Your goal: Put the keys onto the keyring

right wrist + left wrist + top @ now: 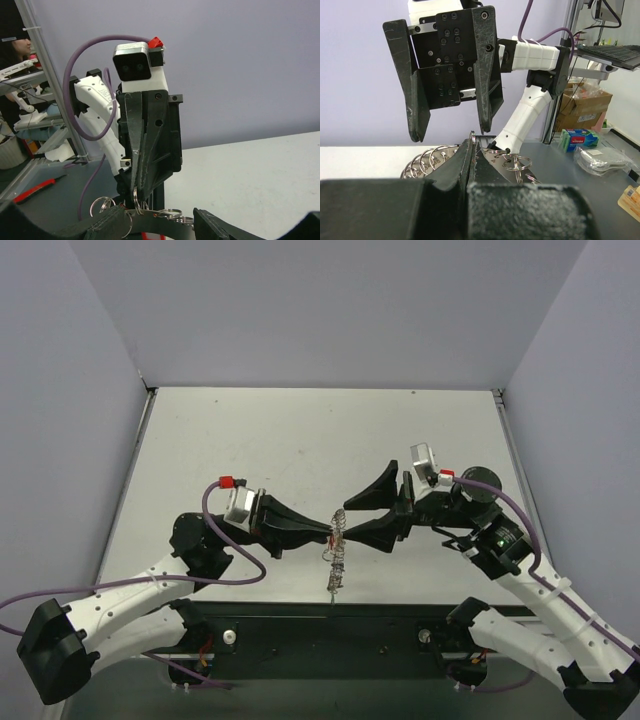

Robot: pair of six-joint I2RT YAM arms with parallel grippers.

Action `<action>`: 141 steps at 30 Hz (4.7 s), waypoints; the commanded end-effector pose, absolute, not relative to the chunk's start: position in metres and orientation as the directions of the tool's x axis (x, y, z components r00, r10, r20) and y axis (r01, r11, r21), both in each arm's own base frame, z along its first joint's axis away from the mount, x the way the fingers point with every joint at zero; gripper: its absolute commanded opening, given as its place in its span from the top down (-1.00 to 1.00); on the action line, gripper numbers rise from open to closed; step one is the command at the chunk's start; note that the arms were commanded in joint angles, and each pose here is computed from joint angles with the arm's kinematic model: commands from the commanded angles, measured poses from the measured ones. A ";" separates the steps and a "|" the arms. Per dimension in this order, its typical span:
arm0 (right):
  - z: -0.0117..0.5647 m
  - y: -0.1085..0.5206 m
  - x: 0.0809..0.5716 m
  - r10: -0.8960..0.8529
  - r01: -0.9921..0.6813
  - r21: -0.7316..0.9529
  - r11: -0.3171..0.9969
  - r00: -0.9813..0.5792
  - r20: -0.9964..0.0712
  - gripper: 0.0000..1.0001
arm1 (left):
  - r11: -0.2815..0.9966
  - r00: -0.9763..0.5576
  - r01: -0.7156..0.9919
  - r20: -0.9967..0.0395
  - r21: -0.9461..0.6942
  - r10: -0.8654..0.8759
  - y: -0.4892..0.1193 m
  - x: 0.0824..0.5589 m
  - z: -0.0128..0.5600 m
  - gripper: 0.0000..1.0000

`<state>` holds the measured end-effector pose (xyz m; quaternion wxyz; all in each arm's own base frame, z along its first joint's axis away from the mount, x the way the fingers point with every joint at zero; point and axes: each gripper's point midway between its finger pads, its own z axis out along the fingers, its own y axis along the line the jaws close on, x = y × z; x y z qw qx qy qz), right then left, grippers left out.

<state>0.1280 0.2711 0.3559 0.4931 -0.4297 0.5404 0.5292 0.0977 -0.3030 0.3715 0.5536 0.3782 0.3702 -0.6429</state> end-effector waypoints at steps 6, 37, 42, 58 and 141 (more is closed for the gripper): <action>0.388 0.276 0.103 0.138 -0.995 0.056 -0.077 -0.066 -0.988 -0.05 | -0.114 -0.031 0.993 -0.849 0.034 -0.528 -0.294 0.090 0.407 1.00; 0.372 0.287 0.102 0.101 -0.986 0.114 -0.125 -0.127 -0.987 0.71 | -0.077 -0.004 0.996 -0.823 0.048 -0.568 -0.288 0.092 0.414 1.00; 0.369 0.288 0.104 0.096 -0.985 0.122 -0.123 -0.134 -0.986 0.96 | -0.074 0.003 0.996 -0.819 0.055 -0.574 -0.287 0.091 0.415 1.00; 0.385 0.279 0.102 0.135 -0.996 0.054 -0.073 -0.063 -0.989 1.00 | 0.121 0.069 0.993 -0.854 0.007 -0.515 -0.268 0.109 0.414 -0.46; 0.485 0.211 0.068 0.773 -0.944 -0.300 0.141 0.294 -0.563 1.00 | -0.096 0.118 0.983 -0.942 0.155 -0.315 -0.305 0.123 0.462 0.30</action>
